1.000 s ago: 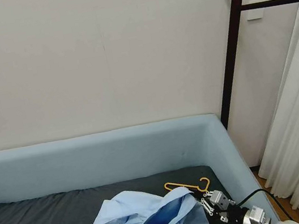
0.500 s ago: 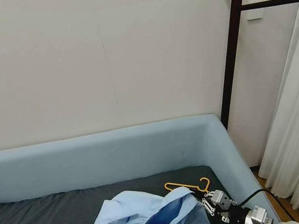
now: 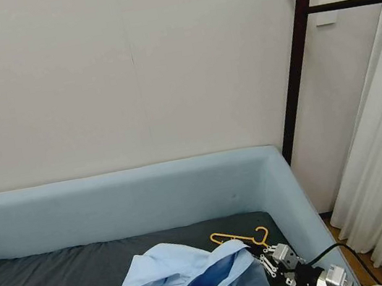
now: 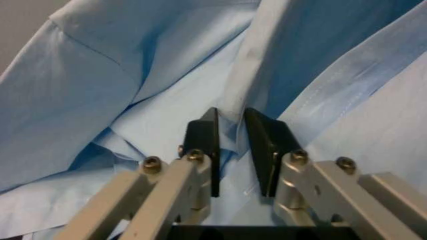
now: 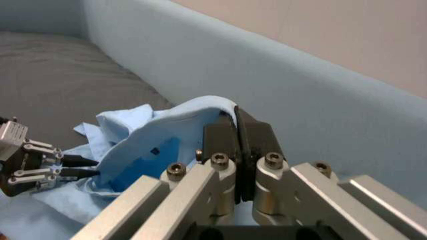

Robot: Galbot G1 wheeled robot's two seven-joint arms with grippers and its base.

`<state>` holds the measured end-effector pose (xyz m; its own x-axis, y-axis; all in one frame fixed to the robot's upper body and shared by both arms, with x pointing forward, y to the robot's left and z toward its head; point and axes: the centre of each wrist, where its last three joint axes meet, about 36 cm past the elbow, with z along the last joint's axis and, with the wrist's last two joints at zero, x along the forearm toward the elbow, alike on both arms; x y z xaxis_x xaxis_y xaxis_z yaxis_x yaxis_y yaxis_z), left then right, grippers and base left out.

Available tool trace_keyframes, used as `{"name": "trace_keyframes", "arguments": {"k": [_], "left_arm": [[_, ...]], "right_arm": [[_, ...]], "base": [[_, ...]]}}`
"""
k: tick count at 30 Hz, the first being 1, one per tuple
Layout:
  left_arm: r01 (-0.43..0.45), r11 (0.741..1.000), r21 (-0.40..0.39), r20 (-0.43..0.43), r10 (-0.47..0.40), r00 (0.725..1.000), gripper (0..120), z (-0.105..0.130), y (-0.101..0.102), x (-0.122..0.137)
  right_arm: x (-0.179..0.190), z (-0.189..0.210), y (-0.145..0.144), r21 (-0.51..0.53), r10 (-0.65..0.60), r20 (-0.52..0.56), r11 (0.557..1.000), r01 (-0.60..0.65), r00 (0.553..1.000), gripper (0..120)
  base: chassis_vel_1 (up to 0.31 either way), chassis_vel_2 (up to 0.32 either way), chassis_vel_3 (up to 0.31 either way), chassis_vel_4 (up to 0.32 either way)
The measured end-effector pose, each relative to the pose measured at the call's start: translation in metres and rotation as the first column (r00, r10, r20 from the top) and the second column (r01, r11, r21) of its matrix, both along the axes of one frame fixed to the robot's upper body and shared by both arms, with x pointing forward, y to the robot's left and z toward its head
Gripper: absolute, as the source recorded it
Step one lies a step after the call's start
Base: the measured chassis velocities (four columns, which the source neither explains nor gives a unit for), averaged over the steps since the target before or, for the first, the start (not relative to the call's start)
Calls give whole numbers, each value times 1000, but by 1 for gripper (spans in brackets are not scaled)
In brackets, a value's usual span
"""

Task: Pick up the clothes from the sofa and hang them on the clothes hanger.

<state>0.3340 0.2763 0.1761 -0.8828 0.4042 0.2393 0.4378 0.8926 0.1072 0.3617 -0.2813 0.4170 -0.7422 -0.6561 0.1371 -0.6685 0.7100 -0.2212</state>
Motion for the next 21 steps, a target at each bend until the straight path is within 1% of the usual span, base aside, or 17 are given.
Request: {"name": "trace_keyframes", "arguments": {"k": [3,10,12,14,15,16,18,19,20,21], "left_arm": [[1,1000,1,-5,-1,1000,0,-2,-2,0],[-12,1000,-6,0,12,1000,0,-6,-6,6],[-15,1000,-9,14,16,1000,0,-2,-6,7],[-23,1000,-15,39,23,999,0,8,-5,5],[-23,1000,-15,39,23,999,0,8,-5,5],[-35,999,-22,60,36,998,0,18,-4,2],[-72,997,-25,97,74,993,0,47,1,1],[-98,995,-33,123,101,987,0,73,2,4],[-98,995,-33,123,101,987,0,73,2,4],[-118,992,-41,143,123,982,0,99,4,9]], "right_arm": [[-1,2,-3,-2,-3,-3,1000,3,1000,0],[-5,-1,-3,0,-4,-14,1000,4,1000,0],[-5,-2,-3,1,-10,-14,1000,10,1000,0],[-3,-4,-6,2,-35,-13,999,35,999,0],[-3,-4,-6,2,-35,-13,999,35,999,0],[-1,-5,-8,10,-58,-12,998,58,998,0],[5,1,-9,40,-112,-20,993,113,993,0],[9,7,-8,56,-133,-26,989,134,991,0],[9,7,-8,56,-133,-26,989,134,991,0],[16,15,-8,70,-151,-21,986,152,988,0]], "base": [[0,0,0,0],[0,0,0,0],[0,0,0,0],[0,0,0,0],[0,0,0,0],[0,0,0,0],[0,0,0,0],[0,0,0,0],[0,0,0,0],[0,0,0,0]]}}
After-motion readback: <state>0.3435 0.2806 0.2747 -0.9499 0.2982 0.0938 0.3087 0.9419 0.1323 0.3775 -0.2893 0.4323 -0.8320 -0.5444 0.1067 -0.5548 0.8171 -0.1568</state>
